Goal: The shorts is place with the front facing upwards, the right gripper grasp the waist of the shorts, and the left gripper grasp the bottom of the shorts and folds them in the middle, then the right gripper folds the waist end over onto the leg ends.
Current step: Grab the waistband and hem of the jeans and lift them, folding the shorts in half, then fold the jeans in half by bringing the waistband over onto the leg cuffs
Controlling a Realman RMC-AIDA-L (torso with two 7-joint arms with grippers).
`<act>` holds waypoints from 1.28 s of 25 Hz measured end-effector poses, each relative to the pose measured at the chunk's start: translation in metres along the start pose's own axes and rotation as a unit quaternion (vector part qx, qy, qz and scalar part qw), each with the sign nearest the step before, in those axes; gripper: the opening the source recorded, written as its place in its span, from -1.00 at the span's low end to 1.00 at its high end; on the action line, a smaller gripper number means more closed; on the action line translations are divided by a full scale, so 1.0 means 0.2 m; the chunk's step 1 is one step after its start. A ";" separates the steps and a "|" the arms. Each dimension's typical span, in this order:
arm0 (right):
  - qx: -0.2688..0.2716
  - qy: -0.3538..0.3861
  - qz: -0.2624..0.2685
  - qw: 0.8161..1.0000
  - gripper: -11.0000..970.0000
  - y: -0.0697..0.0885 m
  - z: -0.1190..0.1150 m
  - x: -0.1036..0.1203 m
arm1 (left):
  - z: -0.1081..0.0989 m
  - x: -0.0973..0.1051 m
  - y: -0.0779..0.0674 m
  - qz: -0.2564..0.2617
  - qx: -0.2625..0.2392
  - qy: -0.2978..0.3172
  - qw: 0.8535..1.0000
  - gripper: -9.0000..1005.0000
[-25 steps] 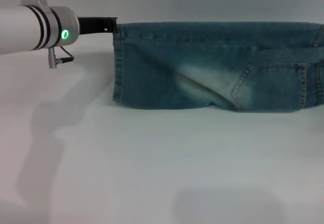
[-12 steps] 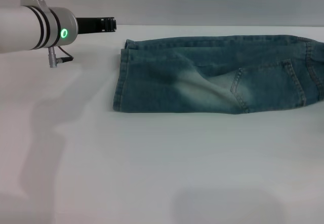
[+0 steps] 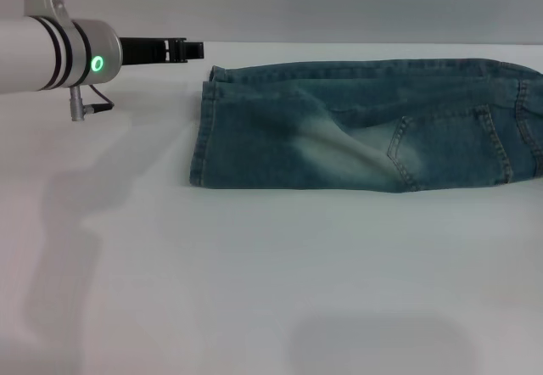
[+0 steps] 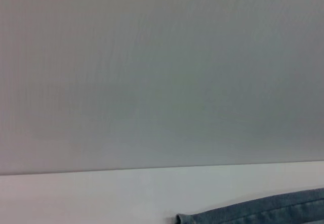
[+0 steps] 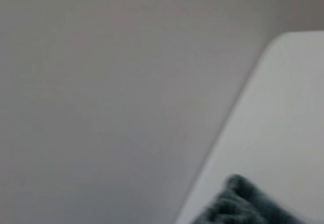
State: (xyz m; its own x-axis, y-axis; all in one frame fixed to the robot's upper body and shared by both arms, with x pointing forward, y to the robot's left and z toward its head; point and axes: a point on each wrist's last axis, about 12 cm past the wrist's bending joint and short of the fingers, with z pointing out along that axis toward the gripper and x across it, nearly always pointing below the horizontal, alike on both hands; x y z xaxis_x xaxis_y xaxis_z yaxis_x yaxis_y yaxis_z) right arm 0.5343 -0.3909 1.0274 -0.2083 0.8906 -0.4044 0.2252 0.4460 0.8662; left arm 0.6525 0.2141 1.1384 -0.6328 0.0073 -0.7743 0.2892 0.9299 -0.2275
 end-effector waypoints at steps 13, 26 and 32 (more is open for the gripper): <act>-0.004 0.004 0.031 1.000 0.10 -0.12 -0.16 0.06 | 0.00 0.02 0.00 0.007 0.004 0.010 1.000 0.23; -0.002 -0.002 0.031 1.000 0.21 -0.12 -0.14 0.06 | -0.01 0.04 0.00 0.016 0.011 0.028 0.999 0.23; 0.002 -0.011 0.041 0.999 0.26 -0.14 -0.15 0.06 | -0.01 0.04 0.00 0.022 0.012 0.028 0.999 0.23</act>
State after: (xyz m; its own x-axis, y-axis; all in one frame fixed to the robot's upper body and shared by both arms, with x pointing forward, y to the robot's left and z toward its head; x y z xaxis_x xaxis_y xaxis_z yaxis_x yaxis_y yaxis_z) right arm 0.4965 -0.3960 1.0076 -0.1672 0.9262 -0.3378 0.2448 0.3709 0.8958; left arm 0.6459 0.2152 1.1331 -0.6589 0.0693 -0.7491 0.3348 0.9187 -0.2094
